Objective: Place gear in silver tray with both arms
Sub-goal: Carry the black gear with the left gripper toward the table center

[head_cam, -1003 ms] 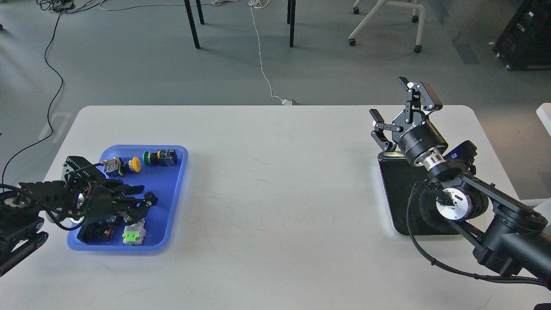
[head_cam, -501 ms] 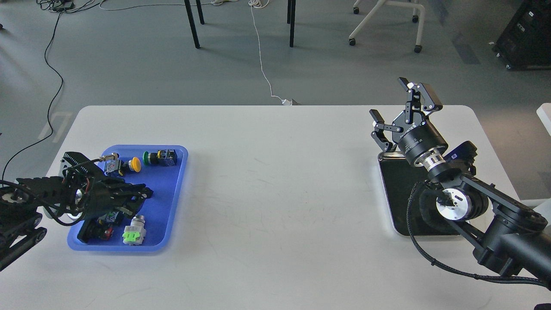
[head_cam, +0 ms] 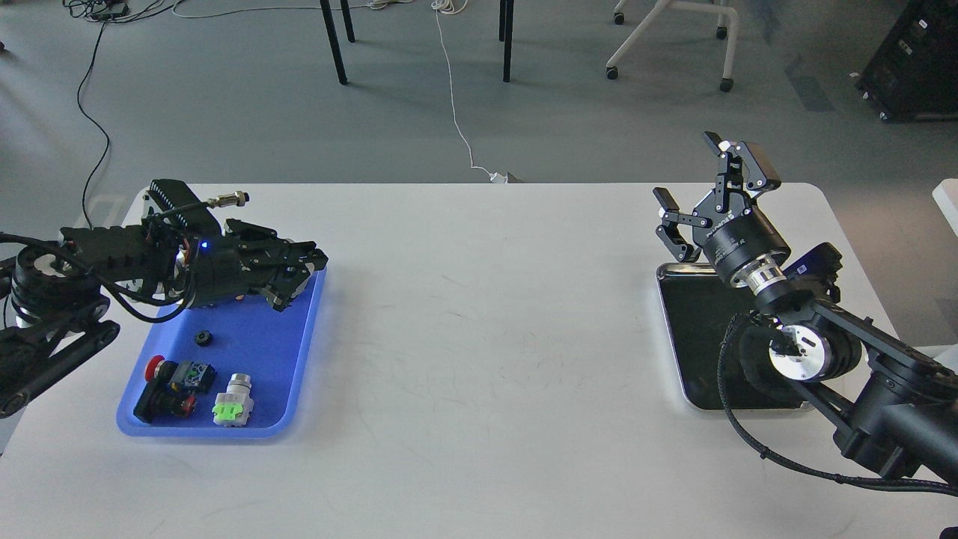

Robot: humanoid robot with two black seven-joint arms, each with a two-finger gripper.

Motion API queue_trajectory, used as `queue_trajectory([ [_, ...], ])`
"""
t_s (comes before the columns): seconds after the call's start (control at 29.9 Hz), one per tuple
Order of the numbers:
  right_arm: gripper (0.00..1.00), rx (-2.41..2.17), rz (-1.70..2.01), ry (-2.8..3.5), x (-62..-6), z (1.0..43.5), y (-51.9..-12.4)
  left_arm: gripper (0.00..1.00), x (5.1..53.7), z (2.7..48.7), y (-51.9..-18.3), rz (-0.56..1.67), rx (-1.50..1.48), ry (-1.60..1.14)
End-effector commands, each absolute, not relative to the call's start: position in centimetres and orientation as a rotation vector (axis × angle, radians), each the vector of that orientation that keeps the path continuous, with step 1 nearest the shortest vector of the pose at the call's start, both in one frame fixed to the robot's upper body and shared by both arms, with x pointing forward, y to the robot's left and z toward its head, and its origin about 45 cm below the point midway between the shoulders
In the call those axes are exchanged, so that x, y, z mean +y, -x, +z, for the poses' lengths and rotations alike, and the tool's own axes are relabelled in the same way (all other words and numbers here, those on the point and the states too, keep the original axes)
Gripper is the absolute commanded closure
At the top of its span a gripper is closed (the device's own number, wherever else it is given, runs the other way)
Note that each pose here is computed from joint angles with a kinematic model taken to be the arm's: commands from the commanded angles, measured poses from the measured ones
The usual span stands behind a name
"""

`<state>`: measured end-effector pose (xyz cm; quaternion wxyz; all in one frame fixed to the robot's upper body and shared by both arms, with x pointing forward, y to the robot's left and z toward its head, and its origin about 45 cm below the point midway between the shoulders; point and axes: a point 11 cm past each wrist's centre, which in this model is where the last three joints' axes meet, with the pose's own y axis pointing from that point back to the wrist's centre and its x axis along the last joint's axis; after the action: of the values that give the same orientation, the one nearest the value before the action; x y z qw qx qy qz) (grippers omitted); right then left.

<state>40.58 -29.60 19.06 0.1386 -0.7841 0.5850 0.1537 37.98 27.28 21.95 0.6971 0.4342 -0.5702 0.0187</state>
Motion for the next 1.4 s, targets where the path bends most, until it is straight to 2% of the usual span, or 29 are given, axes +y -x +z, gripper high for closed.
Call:
queue_trajectory([
  [0.0, 0.01, 1.757, 0.429, 2.251, -31.7, 18.6, -40.7, 0.82, 21.0, 22.1, -37.9, -0.058, -1.303, -0.865],
  [0.17, 0.01, 1.751, 0.440, 2.243, -33.5, 18.1, -40.6, 0.82, 14.5, 21.9, -37.6, -0.160, -1.340, -0.770],
  [0.33, 0.01, 1.711, 0.441, 2.203, -35.4, 18.5, -40.8, 0.82, 10.1, 20.7, -37.2, -0.212, -1.317, -0.725],
  [0.7, 0.01, 1.667, 0.437, 2.169, -36.8, 19.2, -40.8, 0.81, 4.4, 16.1, -36.1, -0.304, -1.252, -0.725],
  [1.04, 0.01, 1.674, 0.448, 2.170, -36.9, 18.8, -40.5, 0.80, 4.1, 13.2, -36.3, -0.320, -1.220, -0.787],
  [1.37, 0.01, 1.673, 0.456, 2.175, -36.7, 18.5, -40.4, 0.79, 4.3, 12.8, -36.2, -0.325, -1.215, -0.792],
])
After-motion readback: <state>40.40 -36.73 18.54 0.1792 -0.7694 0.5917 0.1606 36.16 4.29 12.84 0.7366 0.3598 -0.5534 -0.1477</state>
